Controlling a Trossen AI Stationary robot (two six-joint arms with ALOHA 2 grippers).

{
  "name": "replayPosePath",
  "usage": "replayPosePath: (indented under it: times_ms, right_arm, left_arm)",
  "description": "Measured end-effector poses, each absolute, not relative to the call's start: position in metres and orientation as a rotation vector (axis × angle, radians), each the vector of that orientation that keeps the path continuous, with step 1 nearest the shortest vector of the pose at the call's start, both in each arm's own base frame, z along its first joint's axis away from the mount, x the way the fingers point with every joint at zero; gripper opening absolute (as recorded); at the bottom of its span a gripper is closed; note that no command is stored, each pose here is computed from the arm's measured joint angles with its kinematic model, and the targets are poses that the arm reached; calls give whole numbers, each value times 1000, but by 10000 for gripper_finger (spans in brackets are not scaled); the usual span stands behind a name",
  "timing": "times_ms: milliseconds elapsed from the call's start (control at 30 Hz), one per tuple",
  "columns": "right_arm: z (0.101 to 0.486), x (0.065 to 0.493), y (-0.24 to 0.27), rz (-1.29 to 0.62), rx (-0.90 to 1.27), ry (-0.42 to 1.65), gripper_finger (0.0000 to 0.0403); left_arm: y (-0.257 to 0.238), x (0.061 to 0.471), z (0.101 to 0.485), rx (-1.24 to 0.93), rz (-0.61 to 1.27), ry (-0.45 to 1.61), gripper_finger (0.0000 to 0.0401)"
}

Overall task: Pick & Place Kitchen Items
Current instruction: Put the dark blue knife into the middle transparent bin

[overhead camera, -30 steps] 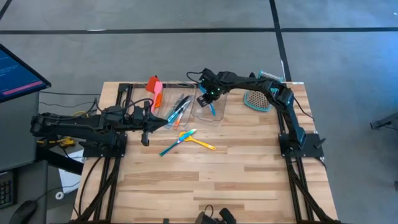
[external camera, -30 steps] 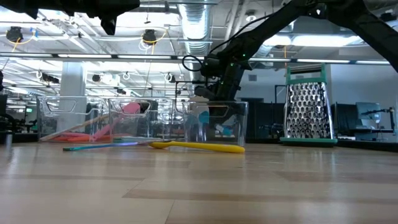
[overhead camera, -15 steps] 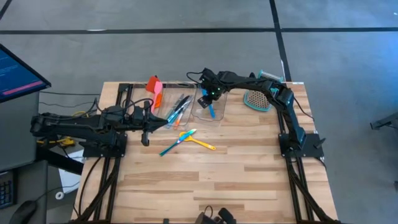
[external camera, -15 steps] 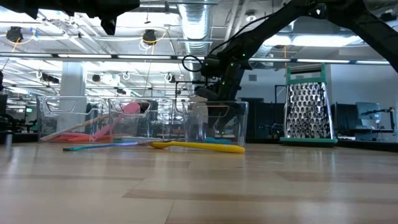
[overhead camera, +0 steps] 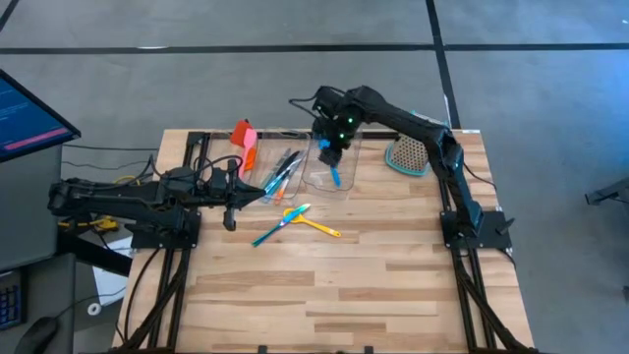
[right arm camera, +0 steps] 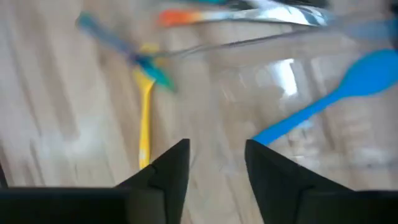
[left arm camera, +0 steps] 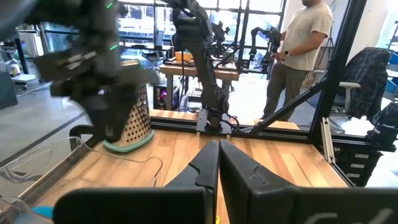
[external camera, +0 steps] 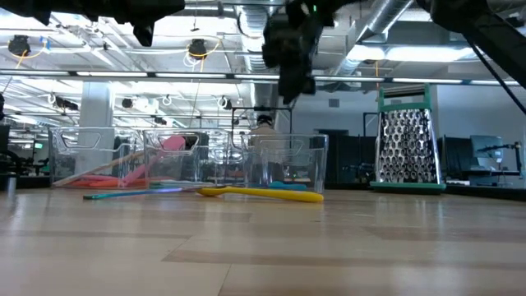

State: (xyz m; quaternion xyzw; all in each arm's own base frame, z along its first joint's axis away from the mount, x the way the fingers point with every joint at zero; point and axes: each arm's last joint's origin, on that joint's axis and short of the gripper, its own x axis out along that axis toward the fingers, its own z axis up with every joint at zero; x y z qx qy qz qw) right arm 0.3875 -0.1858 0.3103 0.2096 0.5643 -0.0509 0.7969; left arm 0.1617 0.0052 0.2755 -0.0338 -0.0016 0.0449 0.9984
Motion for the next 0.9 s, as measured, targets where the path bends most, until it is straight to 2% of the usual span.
replayPosePath:
  times_ms: [133,300,600,733,900]
  right_arm:
    - [334,391,-149,45,245,1206,117]
    - [372,388,-108,142,69,1031,73]
    - [445,342,-64,240,-91,773,38]
    - [448,328,-50,286,-122,714,19]
    - [415,303,-47,259,-110,643,2]
  left_arm:
    - [5,162,275,-68,90,-3,2]
    - [5,162,275,-68,90,-2,2]
    - [5,162,275,-68,90,0,2]
    - [5,162,275,-66,90,1,2]
    - [5,162,275,-65,89,5,2]
